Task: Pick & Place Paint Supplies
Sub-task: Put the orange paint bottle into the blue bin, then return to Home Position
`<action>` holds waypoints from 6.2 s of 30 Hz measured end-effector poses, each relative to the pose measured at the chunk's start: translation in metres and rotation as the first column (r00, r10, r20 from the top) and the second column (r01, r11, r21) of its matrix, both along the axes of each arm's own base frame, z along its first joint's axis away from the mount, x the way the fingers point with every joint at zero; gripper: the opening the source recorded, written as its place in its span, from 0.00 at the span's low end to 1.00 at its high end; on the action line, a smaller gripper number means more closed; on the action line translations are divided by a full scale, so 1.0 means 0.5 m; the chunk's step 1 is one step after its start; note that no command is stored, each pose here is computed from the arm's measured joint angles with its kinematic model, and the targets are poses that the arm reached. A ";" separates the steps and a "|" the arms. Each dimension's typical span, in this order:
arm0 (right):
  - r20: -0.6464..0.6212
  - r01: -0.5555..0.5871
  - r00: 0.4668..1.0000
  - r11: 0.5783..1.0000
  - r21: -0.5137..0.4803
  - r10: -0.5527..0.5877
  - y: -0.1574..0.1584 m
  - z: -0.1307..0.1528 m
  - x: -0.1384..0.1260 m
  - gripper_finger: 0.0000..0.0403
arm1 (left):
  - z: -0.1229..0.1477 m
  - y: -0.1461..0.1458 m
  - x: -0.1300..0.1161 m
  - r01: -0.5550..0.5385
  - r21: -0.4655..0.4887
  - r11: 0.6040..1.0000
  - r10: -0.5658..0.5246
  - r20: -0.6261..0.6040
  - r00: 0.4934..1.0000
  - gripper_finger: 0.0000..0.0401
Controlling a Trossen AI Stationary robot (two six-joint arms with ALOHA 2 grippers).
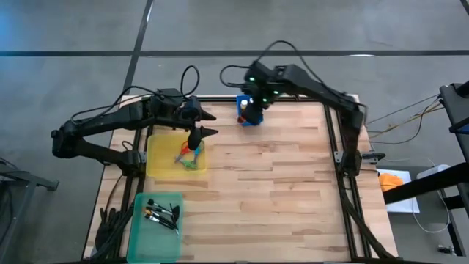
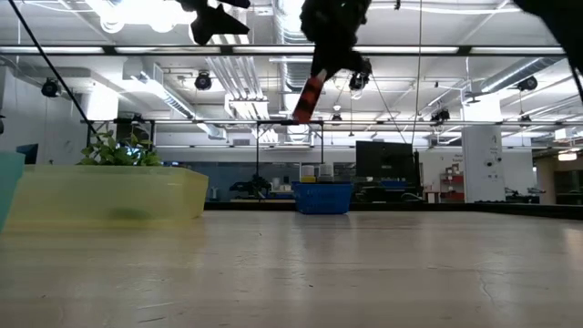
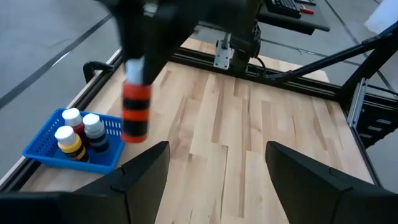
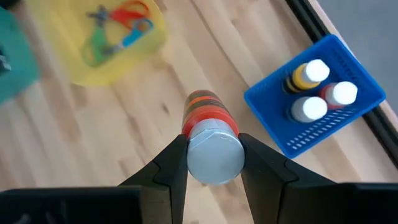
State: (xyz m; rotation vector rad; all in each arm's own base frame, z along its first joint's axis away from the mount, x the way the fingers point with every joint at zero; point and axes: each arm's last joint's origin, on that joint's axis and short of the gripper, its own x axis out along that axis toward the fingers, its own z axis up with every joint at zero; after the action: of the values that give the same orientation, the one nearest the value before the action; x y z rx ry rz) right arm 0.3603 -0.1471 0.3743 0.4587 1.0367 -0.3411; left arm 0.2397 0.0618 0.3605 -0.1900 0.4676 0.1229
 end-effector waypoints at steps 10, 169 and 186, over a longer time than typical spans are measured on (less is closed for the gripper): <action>-0.219 0.023 0.975 0.999 -0.030 -0.029 -0.054 -0.104 0.069 0.28 | 0.000 -0.004 -0.019 -0.002 0.024 1.000 0.003 -0.046 0.999 0.69; 0.808 0.048 0.586 0.998 0.040 -0.061 0.250 0.125 -0.238 0.41 | -0.373 -0.099 -0.294 -0.059 0.074 0.995 0.023 0.412 0.911 0.00; 0.824 0.050 0.563 0.998 0.046 -0.066 0.250 0.131 -0.239 0.41 | -0.389 -0.103 -0.285 -0.056 0.106 0.993 0.000 0.466 0.885 0.00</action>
State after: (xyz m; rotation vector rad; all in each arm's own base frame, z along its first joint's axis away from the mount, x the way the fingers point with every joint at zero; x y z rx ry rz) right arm 0.2407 -0.0222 0.4397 0.5877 0.0797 -0.1306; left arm 0.0972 0.0103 0.1661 -0.1051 -0.0245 0.1280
